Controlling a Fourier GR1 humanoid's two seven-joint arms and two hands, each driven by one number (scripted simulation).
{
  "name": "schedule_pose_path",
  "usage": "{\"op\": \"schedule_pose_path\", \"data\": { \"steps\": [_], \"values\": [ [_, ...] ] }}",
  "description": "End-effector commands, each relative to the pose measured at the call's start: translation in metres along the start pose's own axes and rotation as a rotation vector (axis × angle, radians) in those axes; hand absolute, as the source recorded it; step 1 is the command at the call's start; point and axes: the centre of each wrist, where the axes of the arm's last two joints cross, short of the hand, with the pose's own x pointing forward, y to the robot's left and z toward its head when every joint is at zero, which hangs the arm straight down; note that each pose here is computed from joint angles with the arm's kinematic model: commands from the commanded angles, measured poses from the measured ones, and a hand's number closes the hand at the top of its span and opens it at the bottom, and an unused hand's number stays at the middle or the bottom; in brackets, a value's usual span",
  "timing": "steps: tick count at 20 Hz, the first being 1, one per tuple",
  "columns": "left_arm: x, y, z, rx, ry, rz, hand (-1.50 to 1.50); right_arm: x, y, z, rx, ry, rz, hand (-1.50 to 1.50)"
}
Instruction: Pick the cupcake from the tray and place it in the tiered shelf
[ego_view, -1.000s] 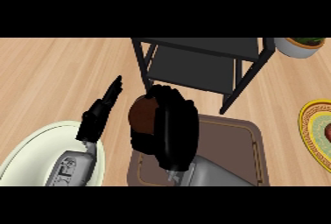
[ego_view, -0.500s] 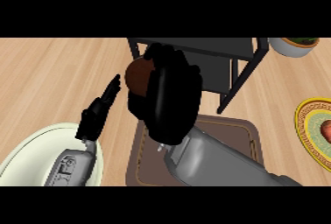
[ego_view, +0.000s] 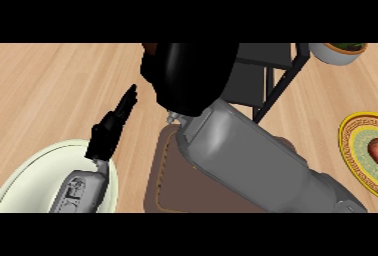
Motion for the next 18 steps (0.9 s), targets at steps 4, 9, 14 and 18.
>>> {"op": "schedule_pose_path", "data": {
  "steps": [4, 9, 14, 18],
  "values": [
    [-0.002, -0.013, 0.001, -0.007, 0.006, 0.026, 0.00, 0.040, -0.022, -0.030, -0.093, 0.239, 0.052, 1.50],
    [-0.005, 0.002, 0.003, 0.001, -0.012, -0.005, 0.00, 0.051, -0.014, -0.041, -0.107, 0.242, 0.114, 1.50],
    [0.004, 0.017, -0.001, 0.031, -0.032, 0.006, 0.00, 0.067, -0.014, -0.041, -0.155, 0.197, 0.193, 1.50],
    [-0.004, 0.010, 0.010, 0.013, -0.016, -0.009, 0.00, 0.046, 0.013, -0.051, -0.159, 0.221, 0.212, 1.50]
  ]
}}
